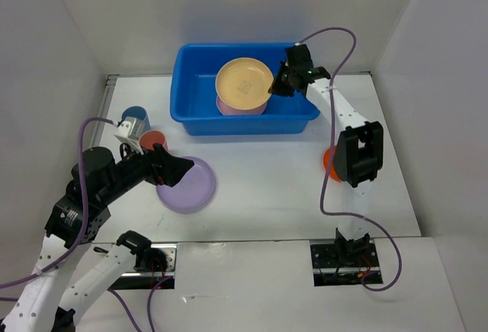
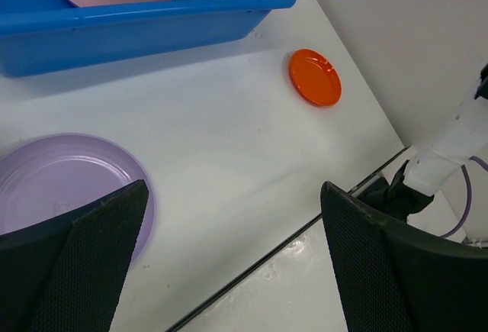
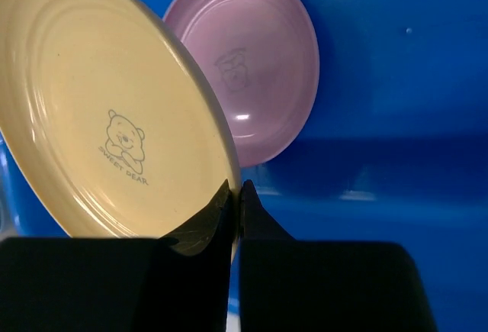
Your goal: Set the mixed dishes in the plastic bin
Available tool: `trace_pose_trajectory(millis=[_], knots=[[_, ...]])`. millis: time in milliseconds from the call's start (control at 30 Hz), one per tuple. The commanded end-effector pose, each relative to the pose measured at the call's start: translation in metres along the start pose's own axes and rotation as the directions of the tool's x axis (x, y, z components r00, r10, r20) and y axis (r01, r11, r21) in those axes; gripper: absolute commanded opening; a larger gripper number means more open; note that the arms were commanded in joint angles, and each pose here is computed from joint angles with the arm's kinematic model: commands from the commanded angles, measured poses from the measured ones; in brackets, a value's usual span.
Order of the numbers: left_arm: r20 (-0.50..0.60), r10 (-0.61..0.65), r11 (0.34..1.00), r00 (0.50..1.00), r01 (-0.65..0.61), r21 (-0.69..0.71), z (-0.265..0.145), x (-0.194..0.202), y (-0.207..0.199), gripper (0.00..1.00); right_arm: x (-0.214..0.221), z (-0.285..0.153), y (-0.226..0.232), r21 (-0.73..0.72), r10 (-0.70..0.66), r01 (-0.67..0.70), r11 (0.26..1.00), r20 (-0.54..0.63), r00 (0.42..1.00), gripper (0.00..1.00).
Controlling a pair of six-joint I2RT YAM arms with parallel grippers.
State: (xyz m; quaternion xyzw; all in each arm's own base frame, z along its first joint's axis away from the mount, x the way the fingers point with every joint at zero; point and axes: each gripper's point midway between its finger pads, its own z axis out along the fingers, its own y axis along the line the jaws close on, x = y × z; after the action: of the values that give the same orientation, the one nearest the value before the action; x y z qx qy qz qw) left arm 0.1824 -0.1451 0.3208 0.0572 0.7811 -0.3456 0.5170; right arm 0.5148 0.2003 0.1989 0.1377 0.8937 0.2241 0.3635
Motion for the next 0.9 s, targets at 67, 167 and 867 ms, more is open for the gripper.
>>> trace_pose_trajectory(millis=[67,167,867], knots=[[0.043,-0.001,1.000,0.999,0.001,-0.004,-0.005,-0.011,-0.003,1.00,-0.032,0.015,0.005,-0.012,-0.008,0.009,1.000,0.063,0.998,0.00],[0.035,-0.003,1.000,0.999,0.003,-0.008,-0.004,-0.008,-0.001,1.00,-0.021,0.039,-0.013,0.027,0.002,-0.003,1.000,0.024,1.000,0.00],[0.015,-0.017,1.000,1.000,0.017,-0.007,-0.004,0.000,0.001,1.00,-0.015,0.075,-0.035,0.088,-0.015,0.016,0.996,-0.017,1.000,0.41]])
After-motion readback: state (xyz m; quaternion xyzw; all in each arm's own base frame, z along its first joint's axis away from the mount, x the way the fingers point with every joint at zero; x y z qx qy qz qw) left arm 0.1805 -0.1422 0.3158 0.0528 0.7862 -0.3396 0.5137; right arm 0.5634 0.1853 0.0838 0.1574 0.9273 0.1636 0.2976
